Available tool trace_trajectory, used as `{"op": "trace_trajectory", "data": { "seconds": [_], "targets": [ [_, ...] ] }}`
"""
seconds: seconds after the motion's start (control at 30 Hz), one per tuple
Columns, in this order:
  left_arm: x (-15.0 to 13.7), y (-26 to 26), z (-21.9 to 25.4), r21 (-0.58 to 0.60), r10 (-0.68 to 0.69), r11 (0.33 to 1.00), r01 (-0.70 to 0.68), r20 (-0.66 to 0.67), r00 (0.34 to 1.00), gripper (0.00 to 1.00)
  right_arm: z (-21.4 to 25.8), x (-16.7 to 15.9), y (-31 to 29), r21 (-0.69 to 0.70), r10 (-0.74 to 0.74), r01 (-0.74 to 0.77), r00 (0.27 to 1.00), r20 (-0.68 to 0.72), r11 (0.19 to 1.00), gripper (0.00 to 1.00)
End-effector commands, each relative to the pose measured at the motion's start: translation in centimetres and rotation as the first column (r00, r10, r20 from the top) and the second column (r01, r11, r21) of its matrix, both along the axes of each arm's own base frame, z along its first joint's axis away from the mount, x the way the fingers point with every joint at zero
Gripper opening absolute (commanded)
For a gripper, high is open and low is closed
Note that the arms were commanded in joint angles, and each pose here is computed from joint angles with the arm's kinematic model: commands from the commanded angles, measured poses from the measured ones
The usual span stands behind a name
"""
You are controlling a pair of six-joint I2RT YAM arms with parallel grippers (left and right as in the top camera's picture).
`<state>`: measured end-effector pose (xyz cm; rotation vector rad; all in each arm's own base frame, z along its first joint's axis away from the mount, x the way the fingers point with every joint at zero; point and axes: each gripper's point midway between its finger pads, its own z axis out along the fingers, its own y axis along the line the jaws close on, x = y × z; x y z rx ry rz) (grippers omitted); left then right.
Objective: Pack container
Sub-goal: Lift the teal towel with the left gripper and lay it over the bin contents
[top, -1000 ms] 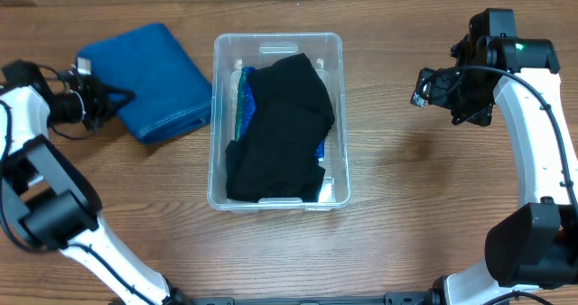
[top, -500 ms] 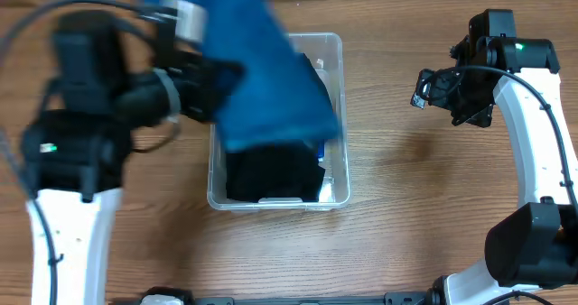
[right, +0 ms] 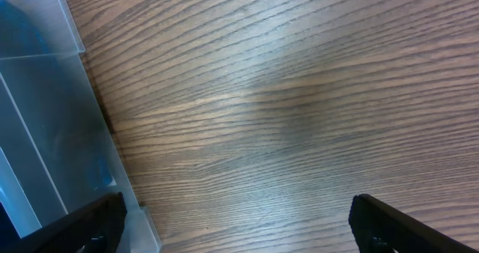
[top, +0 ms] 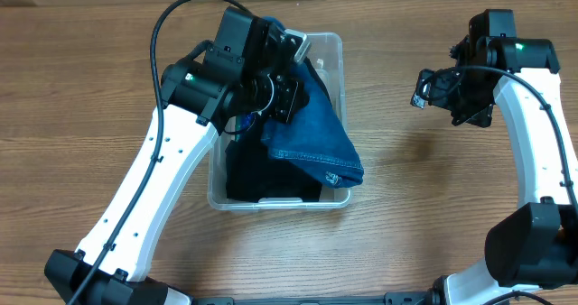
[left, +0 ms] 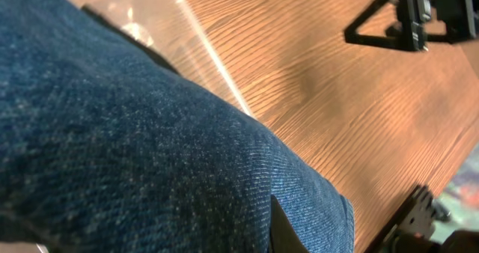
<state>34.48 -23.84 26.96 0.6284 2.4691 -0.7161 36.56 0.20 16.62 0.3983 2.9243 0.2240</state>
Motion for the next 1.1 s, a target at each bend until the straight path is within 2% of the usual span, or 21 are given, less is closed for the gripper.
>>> {"op": "trace_trajectory", "data": {
  "seconds": [0.0,0.17,0.33,0.5,0.63,0.67,0.7,0.73,0.77,0.8,0.83,0.97,1.07],
  "targets": [
    [-0.5,-1.2,4.0,0.011,-0.213,0.976,0.217,0.231,0.949,0.04,0.1,0.1,0.1,-0.001,0.009,-0.009,1.0,0.005,1.0,1.0],
    [-0.3,-0.9,3.6,0.136,-0.356,0.935,0.329,0.331,0.874,0.04,0.1,0.1,0.1,-0.001,0.009,-0.009,1.0,0.005,1.0,1.0],
    [0.8,-0.8,2.1,0.19,-0.389,0.92,0.343,0.327,0.861,0.04,0.1,0.1,0.1,-0.001,0.009,-0.009,1.0,0.006,1.0,1.0],
    [2.9,0.8,-0.7,0.19,-0.307,0.945,0.266,0.236,0.922,0.04,0.1,0.1,0.1,-0.001,0.009,-0.009,1.0,0.005,1.0,1.0],
    [4.1,4.2,-1.9,0.194,-0.167,0.972,0.136,0.157,0.973,0.04,0.1,0.1,0.1,-0.001,0.009,-0.009,1.0,0.006,1.0,1.0],
    [4.4,6.2,-2.2,0.234,-0.091,0.971,0.058,0.134,0.987,0.29,0.1,0.1,0.1,-0.001,0.009,-0.009,1.0,0.006,1.0,1.0],
    [4.7,8.9,-2.6,0.296,0.028,0.953,-0.059,0.11,0.994,0.77,0.1,0.1,0.1,-0.001,0.009,-0.009,1.0,0.005,1.0,1.0],
    [4.9,12.2,-2.7,0.368,0.177,0.908,-0.203,0.104,0.979,1.0,0.1,0.1,0.1,-0.001,0.009,-0.009,1.0,0.005,1.0,1.0],
    [4.8,15.6,-2.6,0.426,0.342,0.831,-0.358,0.118,0.932,1.0,0.1,0.1,0.1,-0.001,0.009,-0.009,1.0,0.006,1.0,1.0],
    [4.7,17.6,-2.3,0.438,0.445,0.776,-0.454,0.13,0.886,1.0,0.1,0.1,0.1,-0.001,0.009,-0.009,1.0,0.008,1.0,1.0],
    [4.5,18.2,-1.9,0.416,0.492,0.763,-0.495,0.124,0.862,1.0,0.1,0.2,0.1,-0.002,0.009,-0.009,1.0,0.011,1.0,1.0],
    [4.4,17.1,0.3,0.304,0.48,0.813,-0.497,0.135,0.867,1.0,0.1,0.2,0.1,-0.002,0.009,-0.009,1.0,0.01,1.0,1.0],
    [5.0,14.3,2.8,0.199,0.398,0.878,-0.436,0.204,0.894,1.0,0.1,0.2,0.1,-0.002,0.009,-0.009,1.0,0.01,1.0,1.0]
  ]
}}
